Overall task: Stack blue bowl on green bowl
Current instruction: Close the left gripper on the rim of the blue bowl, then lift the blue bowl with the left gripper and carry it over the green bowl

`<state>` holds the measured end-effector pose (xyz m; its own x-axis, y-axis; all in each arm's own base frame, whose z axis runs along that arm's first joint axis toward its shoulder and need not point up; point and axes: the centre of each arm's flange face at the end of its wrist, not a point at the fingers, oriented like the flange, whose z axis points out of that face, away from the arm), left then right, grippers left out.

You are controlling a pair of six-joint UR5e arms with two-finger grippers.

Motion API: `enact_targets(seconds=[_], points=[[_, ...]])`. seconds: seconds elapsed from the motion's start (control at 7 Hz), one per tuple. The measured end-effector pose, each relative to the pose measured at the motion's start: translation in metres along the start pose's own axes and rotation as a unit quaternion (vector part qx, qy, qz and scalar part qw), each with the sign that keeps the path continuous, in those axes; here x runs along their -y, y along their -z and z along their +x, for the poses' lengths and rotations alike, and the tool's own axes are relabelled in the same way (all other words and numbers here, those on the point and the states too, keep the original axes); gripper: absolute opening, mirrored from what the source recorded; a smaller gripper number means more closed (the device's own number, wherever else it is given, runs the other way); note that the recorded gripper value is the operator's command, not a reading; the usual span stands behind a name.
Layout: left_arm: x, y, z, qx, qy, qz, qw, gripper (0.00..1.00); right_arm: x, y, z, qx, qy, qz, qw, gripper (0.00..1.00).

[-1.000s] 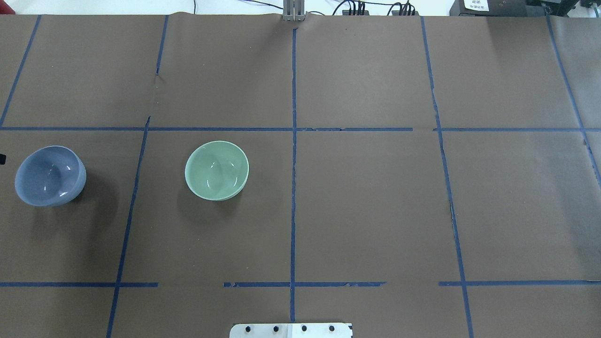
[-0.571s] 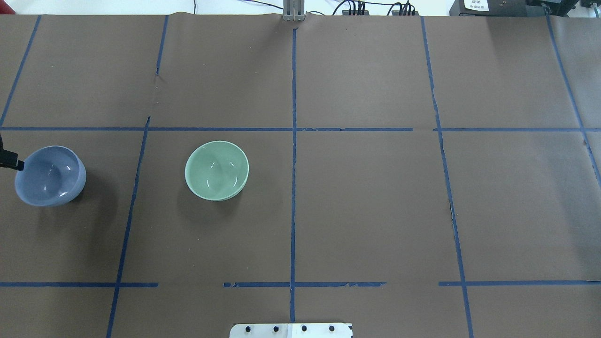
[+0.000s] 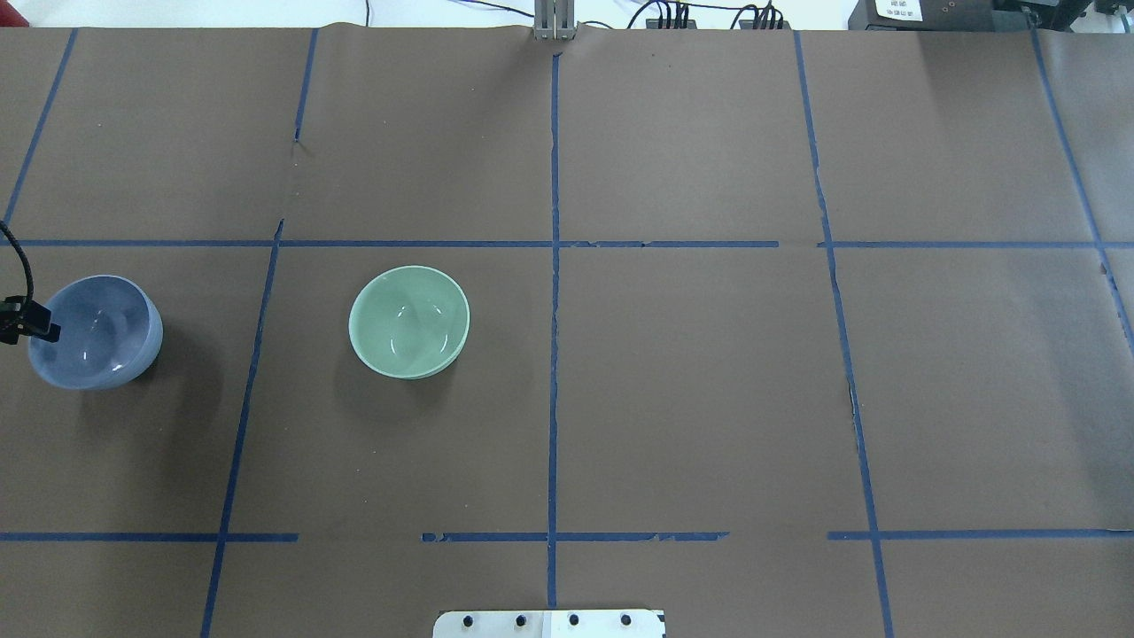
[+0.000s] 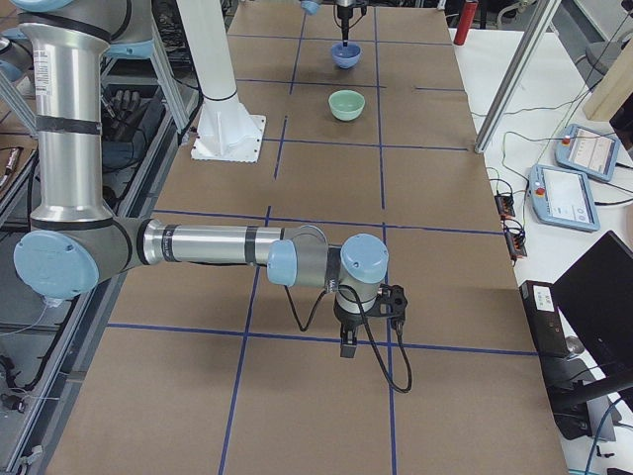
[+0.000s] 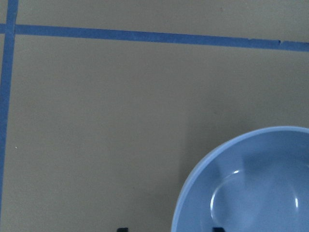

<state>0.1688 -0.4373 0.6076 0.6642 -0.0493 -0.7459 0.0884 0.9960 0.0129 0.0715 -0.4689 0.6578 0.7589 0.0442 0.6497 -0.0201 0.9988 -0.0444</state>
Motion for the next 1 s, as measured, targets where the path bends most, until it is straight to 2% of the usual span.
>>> enact_targets(seconds=[0.57,0.86,1.0], points=[[0.004,0.016,0.02,-0.008,0.002,0.007,0.9999,0.0,0.0,0.0,0.0,0.0,0.0,0.0,1.0,1.0],[0.007,0.064,0.072,-0.003,0.02,0.004,0.9998,0.0,0.0,0.0,0.0,0.0,0.0,0.0,1.0,1.0],[0.014,0.099,0.116,-0.005,0.054,0.007,0.9985,0.0,0.0,0.0,0.0,0.0,0.0,0.0,1.0,1.0]])
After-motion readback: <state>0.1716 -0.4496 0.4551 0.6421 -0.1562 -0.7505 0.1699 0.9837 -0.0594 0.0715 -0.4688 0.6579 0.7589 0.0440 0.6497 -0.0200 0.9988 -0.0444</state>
